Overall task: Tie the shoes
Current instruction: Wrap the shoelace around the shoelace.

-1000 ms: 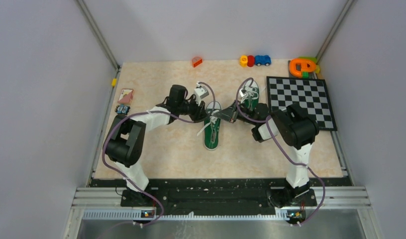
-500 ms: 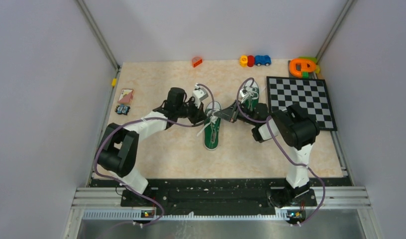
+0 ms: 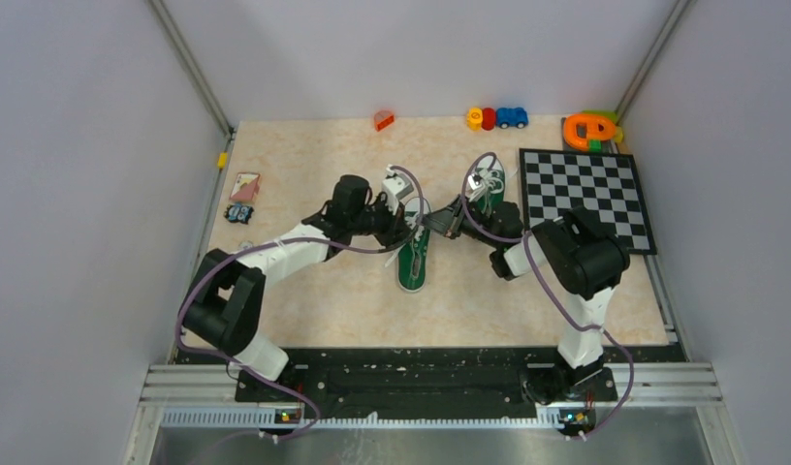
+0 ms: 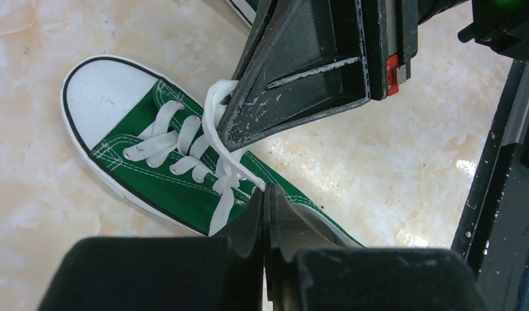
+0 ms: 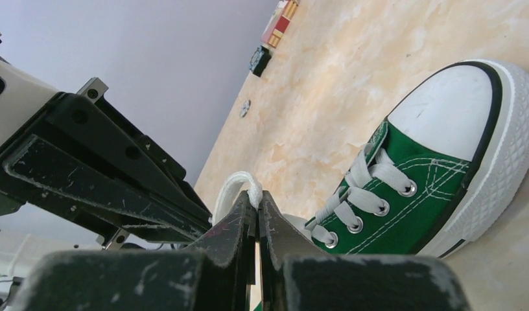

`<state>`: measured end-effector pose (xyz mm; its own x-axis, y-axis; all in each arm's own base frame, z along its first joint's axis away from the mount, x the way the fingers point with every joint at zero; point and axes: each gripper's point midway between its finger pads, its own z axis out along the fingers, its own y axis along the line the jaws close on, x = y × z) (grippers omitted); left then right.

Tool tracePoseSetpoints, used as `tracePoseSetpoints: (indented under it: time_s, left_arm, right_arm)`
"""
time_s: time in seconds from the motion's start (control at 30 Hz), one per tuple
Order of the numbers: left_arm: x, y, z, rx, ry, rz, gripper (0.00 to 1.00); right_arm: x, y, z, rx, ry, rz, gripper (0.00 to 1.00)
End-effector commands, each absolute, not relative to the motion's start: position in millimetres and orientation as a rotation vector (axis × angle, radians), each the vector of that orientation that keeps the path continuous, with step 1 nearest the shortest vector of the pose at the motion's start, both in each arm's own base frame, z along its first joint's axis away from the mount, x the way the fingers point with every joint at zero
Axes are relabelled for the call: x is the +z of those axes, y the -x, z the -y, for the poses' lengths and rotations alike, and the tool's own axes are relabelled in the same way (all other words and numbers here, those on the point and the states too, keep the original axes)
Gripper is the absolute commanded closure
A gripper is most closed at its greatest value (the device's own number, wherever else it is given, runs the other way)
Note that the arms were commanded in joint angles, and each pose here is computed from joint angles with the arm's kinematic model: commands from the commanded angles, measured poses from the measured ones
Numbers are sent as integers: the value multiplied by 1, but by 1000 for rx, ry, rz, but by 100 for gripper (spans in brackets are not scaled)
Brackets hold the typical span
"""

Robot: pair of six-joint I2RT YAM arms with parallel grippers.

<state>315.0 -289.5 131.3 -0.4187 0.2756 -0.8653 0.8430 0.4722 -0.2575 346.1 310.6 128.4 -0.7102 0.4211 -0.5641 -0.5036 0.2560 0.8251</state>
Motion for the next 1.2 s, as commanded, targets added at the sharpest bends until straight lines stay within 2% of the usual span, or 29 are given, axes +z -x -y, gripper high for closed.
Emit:
tracePoseSetpoints:
  time_s: [0.0,0.83,1.17]
  left_arm:
    - [135,-327,296,-881,-879,-1928,100]
    - [130,-351,311,-951,-662,-1981,100]
    - [144,-355,283,-995,-542,-2016,100]
  right_arm:
    - [153,-344,-313,1540,114,-1698,100]
    - [155,-342,-313,1535,114,-1714,100]
    - [153,-339,-314,1514,165,-1732,100]
